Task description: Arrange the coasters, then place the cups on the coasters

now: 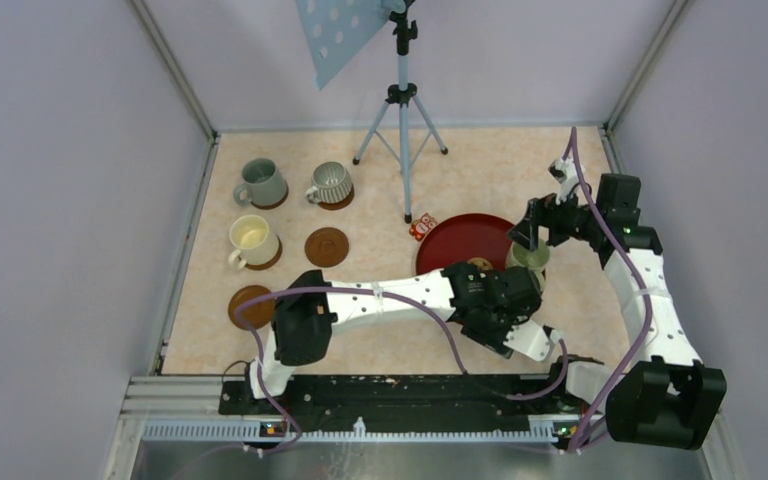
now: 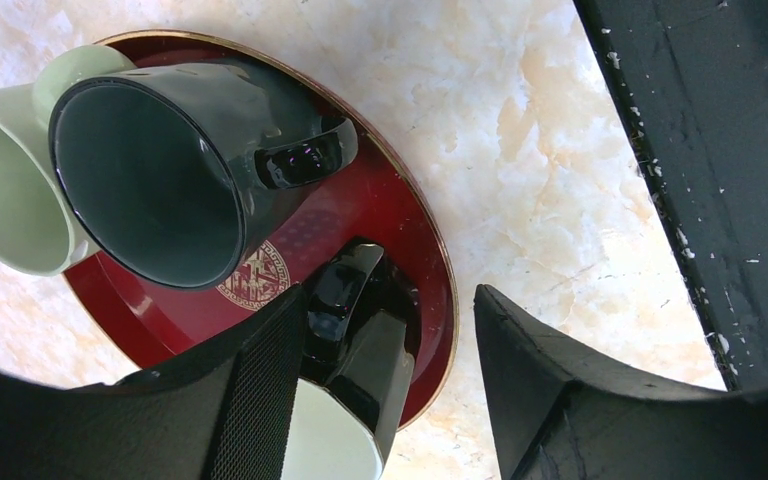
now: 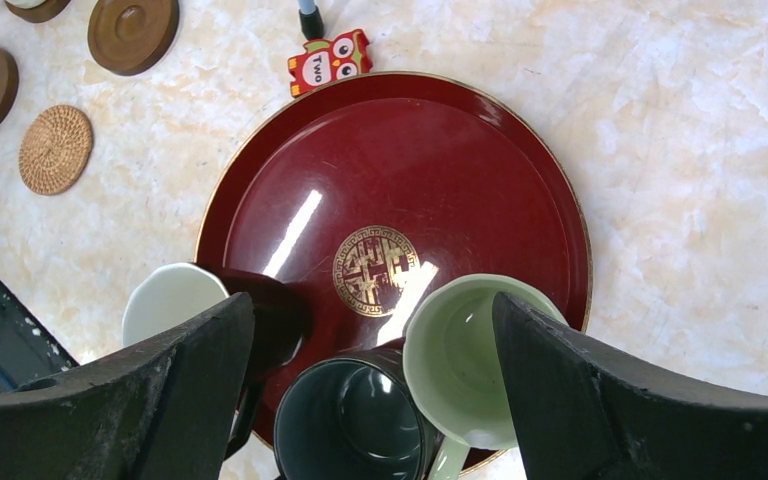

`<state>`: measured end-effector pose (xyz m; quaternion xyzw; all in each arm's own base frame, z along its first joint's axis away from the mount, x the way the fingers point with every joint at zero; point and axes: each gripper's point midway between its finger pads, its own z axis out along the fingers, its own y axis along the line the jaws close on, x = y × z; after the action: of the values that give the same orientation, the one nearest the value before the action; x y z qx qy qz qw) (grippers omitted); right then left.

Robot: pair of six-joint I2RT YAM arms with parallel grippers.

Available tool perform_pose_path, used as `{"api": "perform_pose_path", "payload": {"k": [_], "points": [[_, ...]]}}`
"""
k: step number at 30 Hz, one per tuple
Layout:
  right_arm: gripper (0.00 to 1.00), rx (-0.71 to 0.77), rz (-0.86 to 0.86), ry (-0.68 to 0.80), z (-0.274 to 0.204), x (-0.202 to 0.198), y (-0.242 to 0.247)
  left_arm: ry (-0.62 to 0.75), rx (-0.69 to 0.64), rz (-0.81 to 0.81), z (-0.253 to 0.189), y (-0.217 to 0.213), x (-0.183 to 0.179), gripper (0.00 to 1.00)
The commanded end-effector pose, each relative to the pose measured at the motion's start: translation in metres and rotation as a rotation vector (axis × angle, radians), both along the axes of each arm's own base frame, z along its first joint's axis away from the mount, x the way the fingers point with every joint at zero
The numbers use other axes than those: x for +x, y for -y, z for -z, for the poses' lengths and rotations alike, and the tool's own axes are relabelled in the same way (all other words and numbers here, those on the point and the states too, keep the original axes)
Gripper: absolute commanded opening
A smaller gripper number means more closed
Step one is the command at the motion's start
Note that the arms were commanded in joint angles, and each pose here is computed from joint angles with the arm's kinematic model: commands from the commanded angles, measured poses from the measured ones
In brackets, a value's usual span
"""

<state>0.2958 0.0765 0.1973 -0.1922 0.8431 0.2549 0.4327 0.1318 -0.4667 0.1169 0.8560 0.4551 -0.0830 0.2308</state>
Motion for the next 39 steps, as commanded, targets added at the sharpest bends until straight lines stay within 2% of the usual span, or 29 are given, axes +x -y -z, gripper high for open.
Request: {"api": "perform_pose_path", "payload": {"k": [1, 10, 21, 32, 39], "points": [[0.87, 0.004, -0.018, 0.044, -0.007, 0.004, -0.001, -0.028, 0.022, 0.013, 0.000, -0.005, -0.007, 0.66], [0.87, 0.005, -0.022, 0.042, -0.006, 0.004, -0.001, -0.019, 0.038, 0.015, -0.002, -0.014, -0.007, 0.58], [0.87, 0.006, -0.029, 0.036, -0.005, 0.003, -0.002, 0.014, 0.058, 0.002, -0.007, -0.028, 0.001, 0.54], [0.87, 0.008, -0.032, 0.032, -0.004, 0.003, -0.002, 0.026, 0.062, -0.017, -0.013, -0.040, 0.010, 0.55], [0.87, 0.009, -0.034, 0.027, -0.003, 0.003, -0.003, 0.047, 0.090, -0.038, -0.010, -0.055, 0.017, 0.60]]}}
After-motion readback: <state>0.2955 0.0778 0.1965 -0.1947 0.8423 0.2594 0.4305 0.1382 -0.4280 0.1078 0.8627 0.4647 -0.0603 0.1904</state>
